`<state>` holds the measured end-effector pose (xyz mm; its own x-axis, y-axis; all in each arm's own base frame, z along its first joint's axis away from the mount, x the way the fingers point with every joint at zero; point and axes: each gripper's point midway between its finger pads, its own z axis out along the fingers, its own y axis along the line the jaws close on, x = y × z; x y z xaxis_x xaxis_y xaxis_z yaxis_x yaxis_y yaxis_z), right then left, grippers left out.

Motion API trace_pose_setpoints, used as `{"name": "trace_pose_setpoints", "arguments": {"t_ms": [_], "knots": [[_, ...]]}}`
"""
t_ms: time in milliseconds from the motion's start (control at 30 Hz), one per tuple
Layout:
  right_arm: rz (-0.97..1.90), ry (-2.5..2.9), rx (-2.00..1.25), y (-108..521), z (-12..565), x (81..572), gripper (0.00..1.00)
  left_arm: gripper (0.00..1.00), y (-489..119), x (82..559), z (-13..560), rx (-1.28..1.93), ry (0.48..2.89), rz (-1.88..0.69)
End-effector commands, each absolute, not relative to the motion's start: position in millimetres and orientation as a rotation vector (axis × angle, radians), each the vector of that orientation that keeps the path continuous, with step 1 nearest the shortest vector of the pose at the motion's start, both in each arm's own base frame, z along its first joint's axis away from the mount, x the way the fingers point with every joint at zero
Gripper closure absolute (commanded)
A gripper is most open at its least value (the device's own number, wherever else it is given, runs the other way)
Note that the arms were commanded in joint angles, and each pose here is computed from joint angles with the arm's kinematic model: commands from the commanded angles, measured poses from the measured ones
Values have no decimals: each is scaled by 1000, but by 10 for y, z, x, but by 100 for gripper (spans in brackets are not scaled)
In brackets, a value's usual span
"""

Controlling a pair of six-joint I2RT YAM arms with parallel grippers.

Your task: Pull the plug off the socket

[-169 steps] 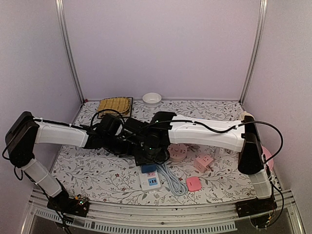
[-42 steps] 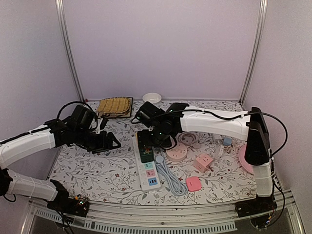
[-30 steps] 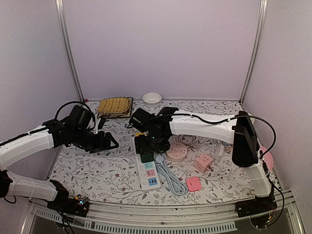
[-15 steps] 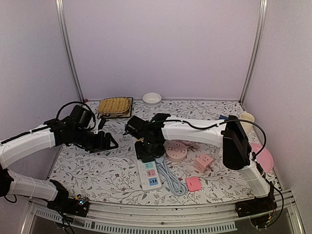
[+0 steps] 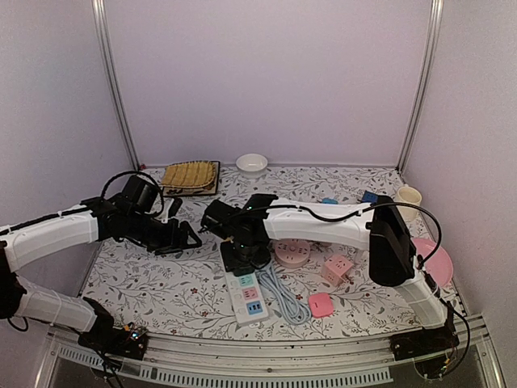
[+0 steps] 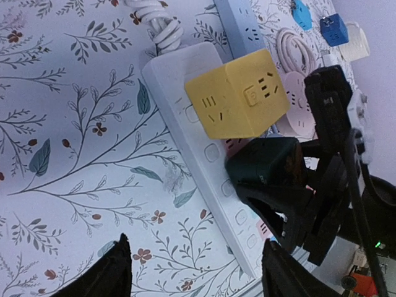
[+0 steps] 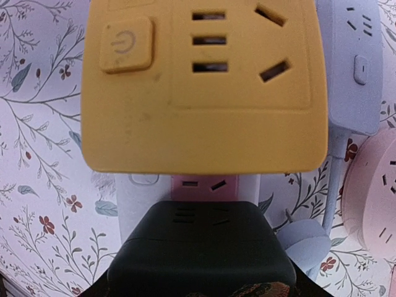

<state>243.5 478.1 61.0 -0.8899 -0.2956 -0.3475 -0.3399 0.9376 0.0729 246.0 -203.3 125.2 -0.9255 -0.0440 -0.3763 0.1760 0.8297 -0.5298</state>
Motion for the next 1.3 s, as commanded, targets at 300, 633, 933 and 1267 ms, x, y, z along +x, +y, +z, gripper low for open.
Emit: {"name": "trace_pose_setpoints", "arguments": {"t_ms": [300,633,933,1267], "knots": [[224,2781,-630,4898,820,1714,85,27,-2175,2541,1033,96,2664,-901],[275,2756,-610,4961,934,1746,85,27,-2263,2611,816,98,2712,-906],[344,2695,-573,5042,1198,1958,85,27,-2154,2508,560,39,2775,-847],[445,2593,-580,5172,1562,2090,85,27,-2037,2390,326,12,2830,-785]]}}
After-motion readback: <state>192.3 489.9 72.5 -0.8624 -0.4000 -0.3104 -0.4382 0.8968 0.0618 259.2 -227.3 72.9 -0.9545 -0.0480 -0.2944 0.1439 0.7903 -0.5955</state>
